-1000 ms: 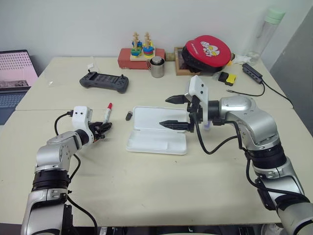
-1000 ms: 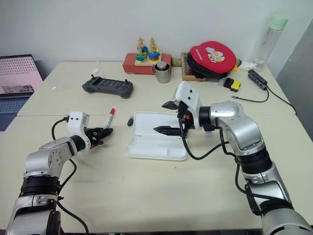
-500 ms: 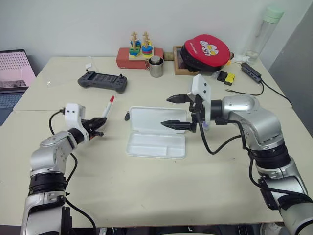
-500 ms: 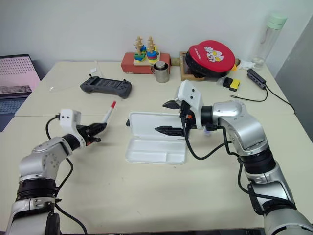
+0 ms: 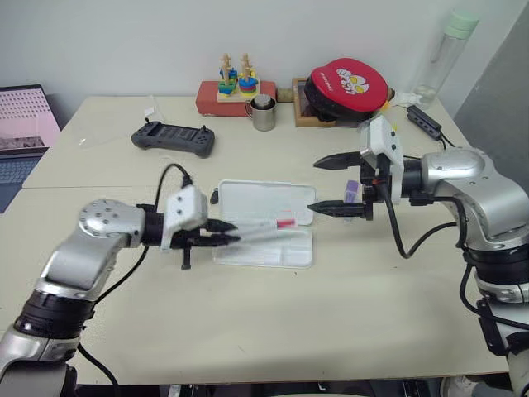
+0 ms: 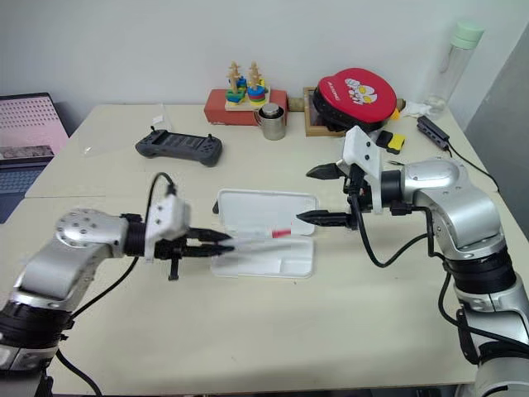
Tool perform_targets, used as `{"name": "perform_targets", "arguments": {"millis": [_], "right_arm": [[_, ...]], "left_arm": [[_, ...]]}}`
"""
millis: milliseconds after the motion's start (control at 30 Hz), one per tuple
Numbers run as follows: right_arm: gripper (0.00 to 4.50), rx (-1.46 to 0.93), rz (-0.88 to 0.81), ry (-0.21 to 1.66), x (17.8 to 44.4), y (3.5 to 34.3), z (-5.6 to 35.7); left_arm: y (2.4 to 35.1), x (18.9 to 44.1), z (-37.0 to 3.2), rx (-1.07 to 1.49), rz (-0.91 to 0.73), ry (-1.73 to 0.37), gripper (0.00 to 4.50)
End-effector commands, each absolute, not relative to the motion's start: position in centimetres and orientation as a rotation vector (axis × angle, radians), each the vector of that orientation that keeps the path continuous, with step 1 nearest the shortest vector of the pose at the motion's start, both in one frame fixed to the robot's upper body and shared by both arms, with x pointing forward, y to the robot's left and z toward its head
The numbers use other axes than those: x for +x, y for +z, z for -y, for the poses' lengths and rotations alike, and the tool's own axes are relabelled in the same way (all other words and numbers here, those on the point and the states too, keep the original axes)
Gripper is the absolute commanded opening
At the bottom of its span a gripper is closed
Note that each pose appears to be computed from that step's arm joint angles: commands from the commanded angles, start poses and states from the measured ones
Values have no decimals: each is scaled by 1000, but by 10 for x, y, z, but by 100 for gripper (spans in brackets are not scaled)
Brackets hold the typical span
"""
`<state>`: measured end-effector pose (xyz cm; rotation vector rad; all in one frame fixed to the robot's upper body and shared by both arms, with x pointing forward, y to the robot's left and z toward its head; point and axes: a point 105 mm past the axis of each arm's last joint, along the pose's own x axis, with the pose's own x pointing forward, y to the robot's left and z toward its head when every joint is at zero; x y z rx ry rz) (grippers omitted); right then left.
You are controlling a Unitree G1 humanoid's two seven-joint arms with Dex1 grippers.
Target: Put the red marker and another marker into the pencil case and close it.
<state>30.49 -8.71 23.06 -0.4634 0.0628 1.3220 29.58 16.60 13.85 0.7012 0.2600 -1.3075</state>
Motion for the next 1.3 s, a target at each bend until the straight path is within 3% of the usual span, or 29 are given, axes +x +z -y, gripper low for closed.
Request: {"name": "perform_targets", "arguments": {"millis": [33, 167, 433, 500, 567, 767, 933, 1033, 1300], "right_arm": [[450, -485, -20, 1336, 293, 240, 86], [450, -483, -48, 1315, 288, 233, 88], [450, -458, -62, 1293, 281, 229, 88], [450, -454, -67, 1287, 280, 227, 89], [450, -452, -67, 1284, 280, 227, 89], [450, -438, -66, 1262, 282, 227, 90], [450, -410, -104, 1094, 302, 222, 109], [450, -386, -168, 892, 327, 210, 128], [450, -201, -323, 339, 376, 165, 152]], "left_arm": [[135, 310, -170, 856, -244, -1329, 47], [134, 326, -162, 881, -220, -1344, 47], [133, 331, -151, 861, -190, -1383, 47], [136, 331, -149, 831, -190, -1390, 117], [138, 331, -148, 817, -186, -1390, 139], [145, 331, -144, 777, -154, -1376, 269], [200, 324, -108, 481, 73, -1386, 373], [230, 315, -92, 293, 159, -1389, 435], [246, 312, -75, 187, 202, -1303, 447]]}}
